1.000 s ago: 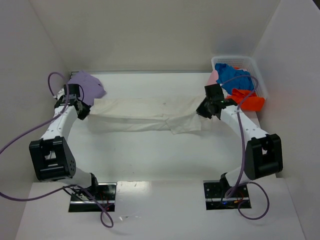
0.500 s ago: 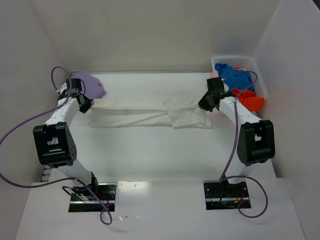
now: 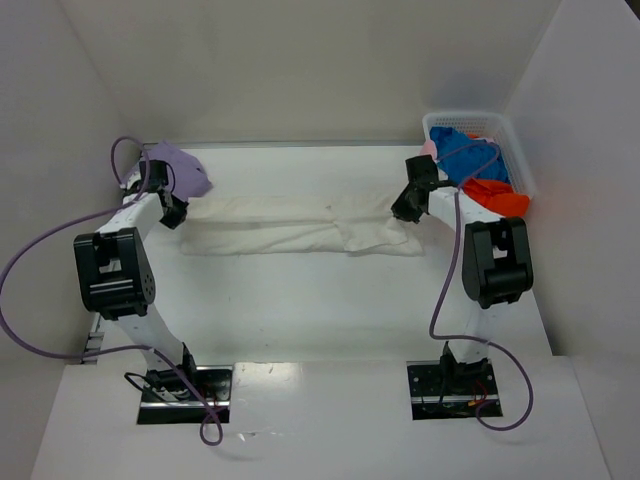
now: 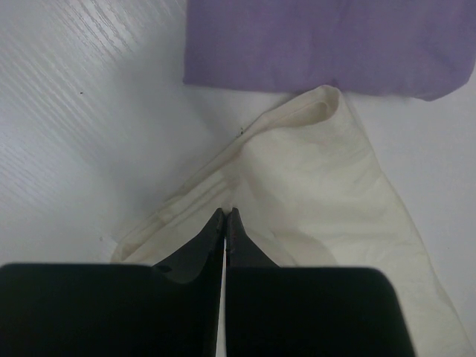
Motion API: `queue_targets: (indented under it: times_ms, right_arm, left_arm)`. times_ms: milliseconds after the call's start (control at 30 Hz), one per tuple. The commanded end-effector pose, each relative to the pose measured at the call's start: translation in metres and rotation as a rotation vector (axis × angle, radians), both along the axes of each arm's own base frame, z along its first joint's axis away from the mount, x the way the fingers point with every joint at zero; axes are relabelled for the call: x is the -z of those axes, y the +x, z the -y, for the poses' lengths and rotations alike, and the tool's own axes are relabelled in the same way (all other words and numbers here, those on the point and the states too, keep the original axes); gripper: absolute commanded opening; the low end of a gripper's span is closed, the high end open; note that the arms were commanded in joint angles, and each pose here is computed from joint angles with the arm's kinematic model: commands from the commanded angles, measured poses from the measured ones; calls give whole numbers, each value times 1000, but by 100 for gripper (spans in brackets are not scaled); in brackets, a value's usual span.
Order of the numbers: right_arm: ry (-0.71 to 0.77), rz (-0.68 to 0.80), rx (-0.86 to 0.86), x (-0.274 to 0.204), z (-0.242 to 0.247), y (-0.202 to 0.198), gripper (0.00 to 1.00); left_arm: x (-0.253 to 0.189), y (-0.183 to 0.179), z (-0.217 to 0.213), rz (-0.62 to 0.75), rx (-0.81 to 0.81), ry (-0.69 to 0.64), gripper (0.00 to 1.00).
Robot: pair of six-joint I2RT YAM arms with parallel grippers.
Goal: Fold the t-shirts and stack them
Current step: Fold the other side of the tshirt into a rectangle
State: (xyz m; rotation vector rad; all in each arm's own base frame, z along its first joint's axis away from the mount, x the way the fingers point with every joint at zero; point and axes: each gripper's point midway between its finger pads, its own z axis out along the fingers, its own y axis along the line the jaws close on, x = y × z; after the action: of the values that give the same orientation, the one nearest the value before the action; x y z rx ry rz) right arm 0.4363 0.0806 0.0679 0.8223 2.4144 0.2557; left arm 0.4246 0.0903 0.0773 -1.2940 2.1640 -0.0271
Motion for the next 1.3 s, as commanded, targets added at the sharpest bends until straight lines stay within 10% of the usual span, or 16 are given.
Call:
queue_targets:
  times_ms: [0, 267, 733, 1267]
  right_arm:
    - [-34, 83, 21, -16, 12, 31, 0]
    - [-47, 65, 6, -1, 11, 42, 4]
    - [-80, 241, -103, -66, 8, 49, 75]
    - [58, 212, -290, -62, -36, -11, 79]
  left_arm:
    - [3, 12, -23, 13, -53, 52, 0]
    - [23, 7, -26, -40, -70, 53, 2]
    - [-66, 29, -11, 184, 176, 123, 88]
    - [-21, -52, 22, 40, 257, 24, 92]
